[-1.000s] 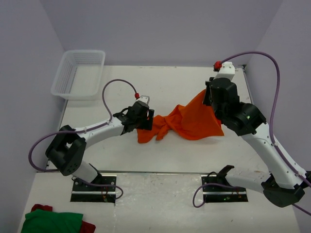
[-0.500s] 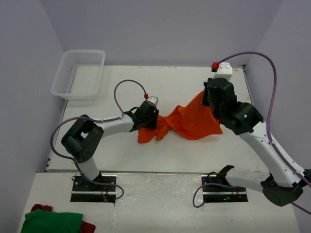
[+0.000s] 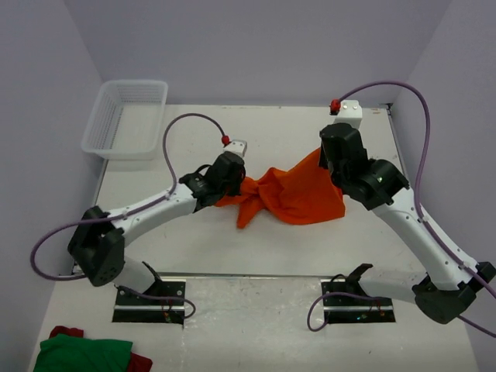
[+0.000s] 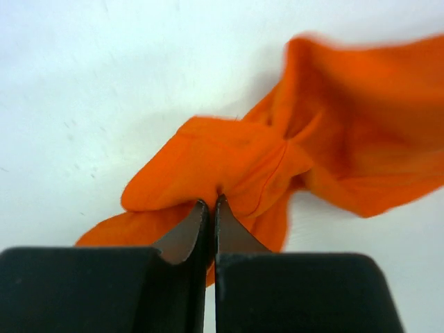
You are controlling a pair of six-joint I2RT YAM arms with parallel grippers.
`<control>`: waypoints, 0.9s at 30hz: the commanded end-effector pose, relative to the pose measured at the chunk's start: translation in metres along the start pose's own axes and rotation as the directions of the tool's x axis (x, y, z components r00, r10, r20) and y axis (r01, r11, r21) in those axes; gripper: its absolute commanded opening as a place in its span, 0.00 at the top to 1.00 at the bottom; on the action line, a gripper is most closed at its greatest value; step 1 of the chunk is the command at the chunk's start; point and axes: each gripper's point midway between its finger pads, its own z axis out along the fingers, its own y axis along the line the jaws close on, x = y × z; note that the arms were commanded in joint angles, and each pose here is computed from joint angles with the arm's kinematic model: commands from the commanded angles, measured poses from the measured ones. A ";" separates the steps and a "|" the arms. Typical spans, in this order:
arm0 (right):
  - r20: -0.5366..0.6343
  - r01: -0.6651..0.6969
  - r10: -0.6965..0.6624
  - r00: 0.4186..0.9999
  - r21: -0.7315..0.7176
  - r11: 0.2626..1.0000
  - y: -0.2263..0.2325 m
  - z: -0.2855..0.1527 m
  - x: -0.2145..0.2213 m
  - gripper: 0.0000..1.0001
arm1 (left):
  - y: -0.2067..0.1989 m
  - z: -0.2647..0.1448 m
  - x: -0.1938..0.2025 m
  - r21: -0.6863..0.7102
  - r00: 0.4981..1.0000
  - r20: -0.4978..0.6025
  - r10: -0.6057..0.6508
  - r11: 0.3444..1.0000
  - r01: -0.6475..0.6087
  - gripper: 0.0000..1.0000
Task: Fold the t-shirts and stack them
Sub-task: Flatten out the tshirt
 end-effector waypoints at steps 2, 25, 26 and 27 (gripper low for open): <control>0.068 -0.012 0.008 0.998 0.054 0.998 -0.013 -0.004 -0.020 1.00 | 0.011 -0.124 -0.111 -0.015 0.949 0.315 -0.030 0.999 0.037 1.00; 0.177 -0.097 0.129 0.976 -0.178 0.979 -0.046 -0.104 -0.068 1.00 | 0.073 -0.358 -0.177 0.154 0.746 0.648 -0.152 0.986 0.067 1.00; 0.168 -0.099 0.130 0.977 -0.185 0.978 -0.045 -0.104 -0.065 1.00 | 0.072 -0.360 -0.177 0.161 0.745 0.649 -0.155 0.985 0.065 1.00; 0.159 -0.098 0.130 0.979 -0.194 0.976 -0.043 -0.104 -0.063 1.00 | 0.072 -0.361 -0.177 0.167 0.744 0.649 -0.156 0.984 0.061 1.00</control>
